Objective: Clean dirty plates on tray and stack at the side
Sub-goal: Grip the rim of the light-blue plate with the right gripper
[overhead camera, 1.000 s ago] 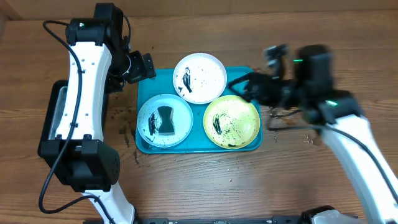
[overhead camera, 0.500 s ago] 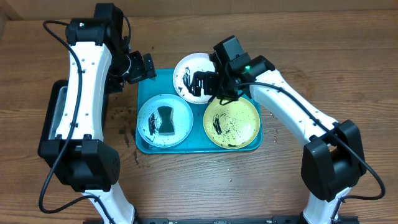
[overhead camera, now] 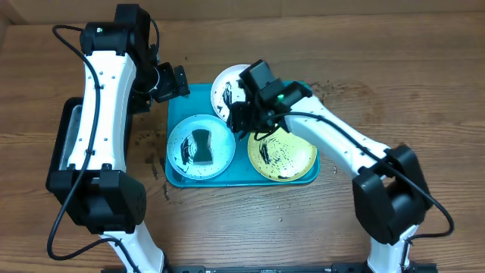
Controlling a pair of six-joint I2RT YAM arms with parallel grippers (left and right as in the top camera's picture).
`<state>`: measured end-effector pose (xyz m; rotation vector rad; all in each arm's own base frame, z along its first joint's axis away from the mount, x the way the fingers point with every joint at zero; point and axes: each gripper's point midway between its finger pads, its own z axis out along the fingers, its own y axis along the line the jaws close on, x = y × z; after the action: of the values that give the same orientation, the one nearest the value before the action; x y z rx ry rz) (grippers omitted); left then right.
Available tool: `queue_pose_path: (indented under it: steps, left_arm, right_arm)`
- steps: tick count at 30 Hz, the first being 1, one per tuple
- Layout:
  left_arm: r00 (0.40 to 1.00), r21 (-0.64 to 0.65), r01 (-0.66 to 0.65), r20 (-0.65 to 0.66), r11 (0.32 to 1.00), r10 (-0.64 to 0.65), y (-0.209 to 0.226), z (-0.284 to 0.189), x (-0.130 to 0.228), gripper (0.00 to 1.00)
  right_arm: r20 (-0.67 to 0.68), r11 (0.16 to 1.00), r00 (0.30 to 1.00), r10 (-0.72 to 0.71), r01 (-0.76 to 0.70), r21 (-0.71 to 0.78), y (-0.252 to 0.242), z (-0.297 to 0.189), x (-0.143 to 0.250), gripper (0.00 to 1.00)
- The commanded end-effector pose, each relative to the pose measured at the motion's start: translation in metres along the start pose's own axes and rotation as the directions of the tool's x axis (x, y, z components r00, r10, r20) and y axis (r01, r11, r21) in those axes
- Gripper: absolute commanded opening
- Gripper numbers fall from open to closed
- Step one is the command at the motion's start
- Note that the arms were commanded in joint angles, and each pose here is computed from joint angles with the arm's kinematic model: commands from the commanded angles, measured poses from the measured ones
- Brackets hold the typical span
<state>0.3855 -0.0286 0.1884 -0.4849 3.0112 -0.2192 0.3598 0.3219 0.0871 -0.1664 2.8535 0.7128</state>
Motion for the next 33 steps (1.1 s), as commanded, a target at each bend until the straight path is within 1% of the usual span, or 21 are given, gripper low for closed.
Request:
queue_pose_path:
  steps: [1, 9, 14, 16, 18, 19, 26, 33]
  left_arm:
    - [1.0, -0.002, -0.011, 0.001, 1.0, 0.011, -0.001, 0.001, -0.001, 0.96]
    - [1.0, -0.002, -0.01, 0.002, 1.0, 0.01, -0.001, 0.001, -0.001, 0.97]
    - [1.0, -0.002, -0.011, 0.001, 1.0, 0.011, -0.001, 0.001, -0.001, 0.97]
    - [1.0, -0.002, -0.011, 0.001, 1.0, 0.011, -0.001, 0.001, -0.001, 0.97]
    - [1.0, -0.002, -0.011, 0.001, 1.0, 0.011, -0.001, 0.001, -0.001, 0.97]
    - [1.0, -0.002, -0.011, 0.001, 1.0, 0.011, -0.001, 0.001, -0.001, 0.97]
    - [1.0, -0.002, -0.011, 0.0, 1.0, 0.011, -0.001, 0.001, -0.001, 0.96]
    - [1.0, -0.002, -0.019, -0.001, 1.0, 0.019, -0.001, 0.001, -0.001, 0.96]
  right_arm:
    - [-0.019, 0.998, 0.999, 0.029, -0.028, 0.058, -0.017, 0.022, 0.005, 0.5]
    - [-0.051, 0.997, 0.998, 0.033, -0.03, 0.065, -0.019, 0.035, 0.013, 0.45]
    - [-0.065, 0.998, 0.997, 0.033, -0.029, 0.061, -0.008, 0.039, 0.022, 0.45]
    - [-0.061, 0.996, 0.998, 0.033, -0.028, 0.082, -0.008, 0.04, 0.024, 0.45]
    - [-0.039, 0.986, 0.996, 0.075, -0.068, 0.15, -0.019, 0.04, 0.025, 0.45]
    - [-0.038, 0.985, 0.996, 0.075, -0.068, 0.158, -0.021, 0.039, 0.025, 0.45]
    - [-0.047, 0.984, 0.996, 0.076, -0.068, 0.163, -0.025, 0.044, 0.031, 0.4]
    - [-0.055, 0.984, 0.994, 0.094, -0.084, 0.156, -0.027, 0.051, 0.039, 0.39]
